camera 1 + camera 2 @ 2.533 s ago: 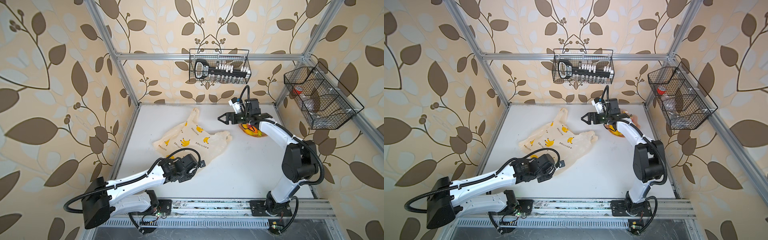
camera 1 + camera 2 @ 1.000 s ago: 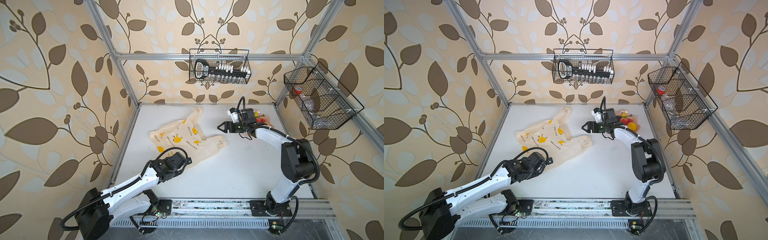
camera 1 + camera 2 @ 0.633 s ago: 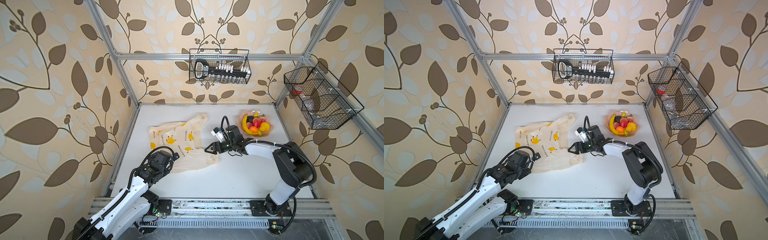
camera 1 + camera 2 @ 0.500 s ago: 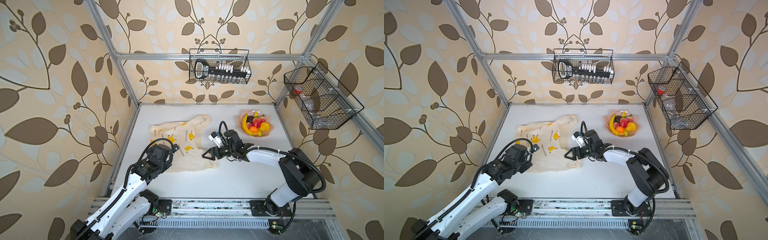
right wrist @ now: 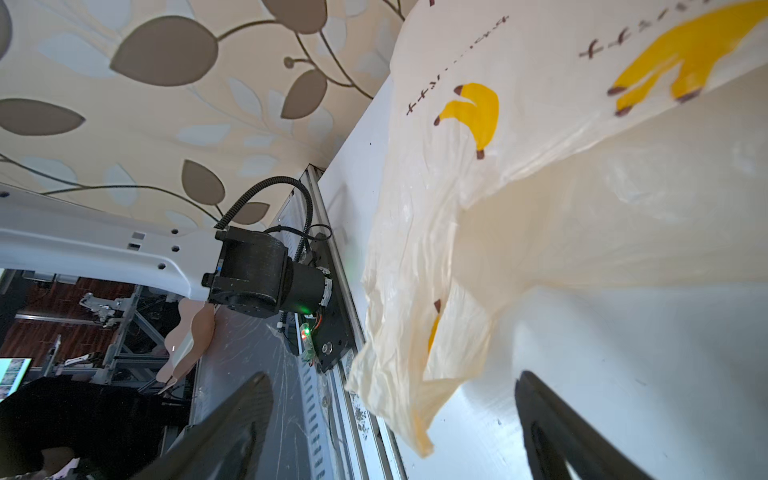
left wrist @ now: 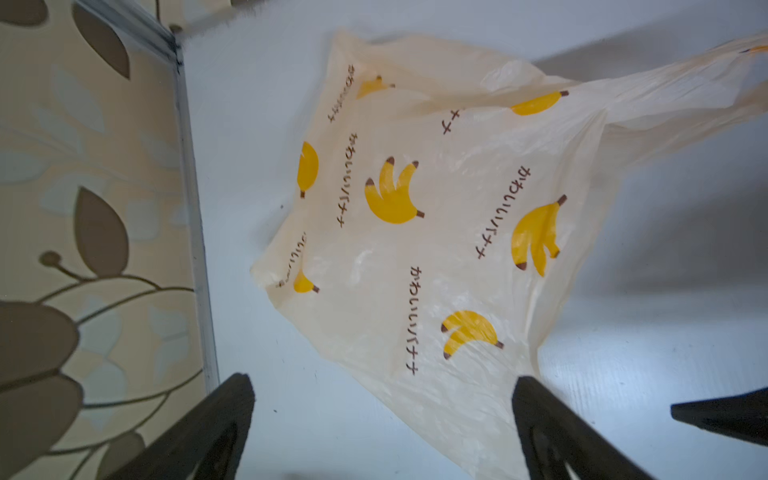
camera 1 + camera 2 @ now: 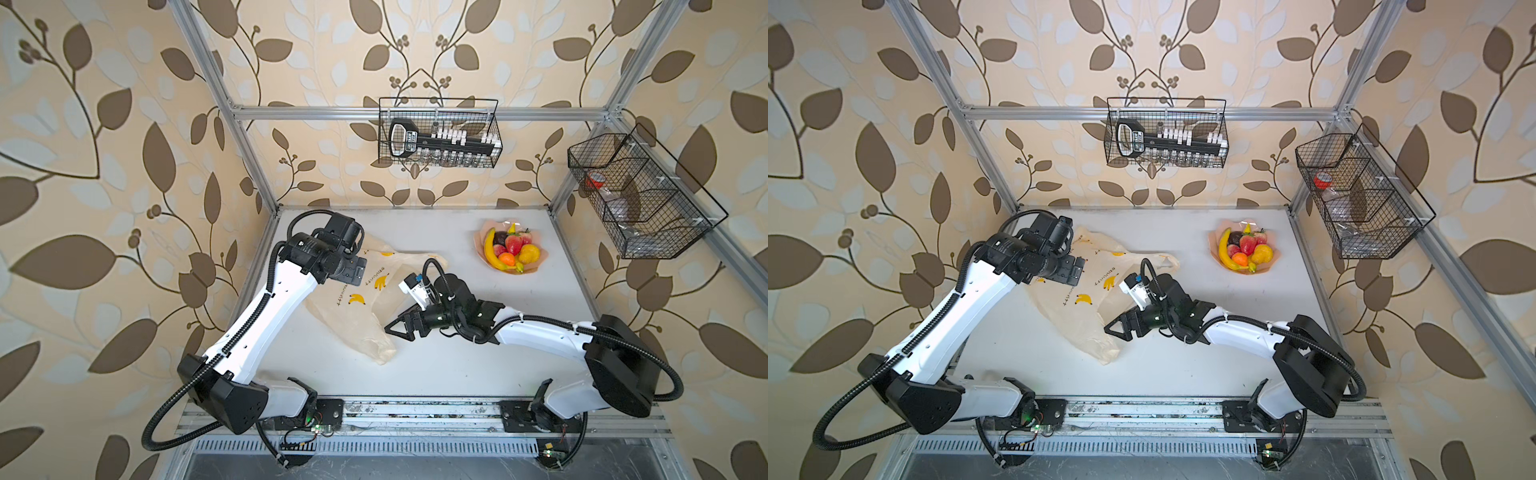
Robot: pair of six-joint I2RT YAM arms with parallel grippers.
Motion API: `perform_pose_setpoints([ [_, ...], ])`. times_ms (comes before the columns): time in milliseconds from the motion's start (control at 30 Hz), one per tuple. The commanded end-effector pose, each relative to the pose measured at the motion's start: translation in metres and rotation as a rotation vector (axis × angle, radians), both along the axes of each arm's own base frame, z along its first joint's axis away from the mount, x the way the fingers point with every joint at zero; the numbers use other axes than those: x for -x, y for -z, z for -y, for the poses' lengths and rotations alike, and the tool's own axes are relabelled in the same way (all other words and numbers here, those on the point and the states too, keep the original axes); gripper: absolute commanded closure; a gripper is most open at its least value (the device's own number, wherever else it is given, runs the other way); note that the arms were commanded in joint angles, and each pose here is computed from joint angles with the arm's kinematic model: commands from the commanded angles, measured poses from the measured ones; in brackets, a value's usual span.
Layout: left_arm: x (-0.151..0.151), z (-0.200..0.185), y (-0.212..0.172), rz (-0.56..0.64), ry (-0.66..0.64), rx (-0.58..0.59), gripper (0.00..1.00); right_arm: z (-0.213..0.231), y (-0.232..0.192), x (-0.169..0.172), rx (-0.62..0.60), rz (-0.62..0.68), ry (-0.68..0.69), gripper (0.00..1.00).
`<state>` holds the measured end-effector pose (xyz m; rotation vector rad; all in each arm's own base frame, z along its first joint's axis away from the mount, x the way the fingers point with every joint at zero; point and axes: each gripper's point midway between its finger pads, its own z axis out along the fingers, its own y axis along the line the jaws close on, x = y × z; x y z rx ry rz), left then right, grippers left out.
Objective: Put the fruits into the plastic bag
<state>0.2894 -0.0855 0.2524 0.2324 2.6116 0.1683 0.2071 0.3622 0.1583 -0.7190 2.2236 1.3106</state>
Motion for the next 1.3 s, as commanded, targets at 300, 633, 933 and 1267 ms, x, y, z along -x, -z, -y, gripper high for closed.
perform_pose_setpoints([
  [300,0.024,0.038,0.026,-0.186,0.076,-0.239,0.01,0.102,-0.019,-0.016,0.147,0.107,0.307,0.00],
  [633,0.004,0.065,0.081,-0.234,0.114,-0.546,0.03,0.180,-0.061,-0.027,0.041,0.123,0.519,0.00],
  [933,-0.006,0.075,0.118,-0.180,0.111,-0.691,0.05,0.192,-0.060,-0.026,0.014,0.119,0.559,0.00],
  [1267,-0.010,0.059,0.142,-0.116,0.055,-0.788,0.04,0.198,-0.053,-0.029,0.000,0.108,0.563,0.00],
])
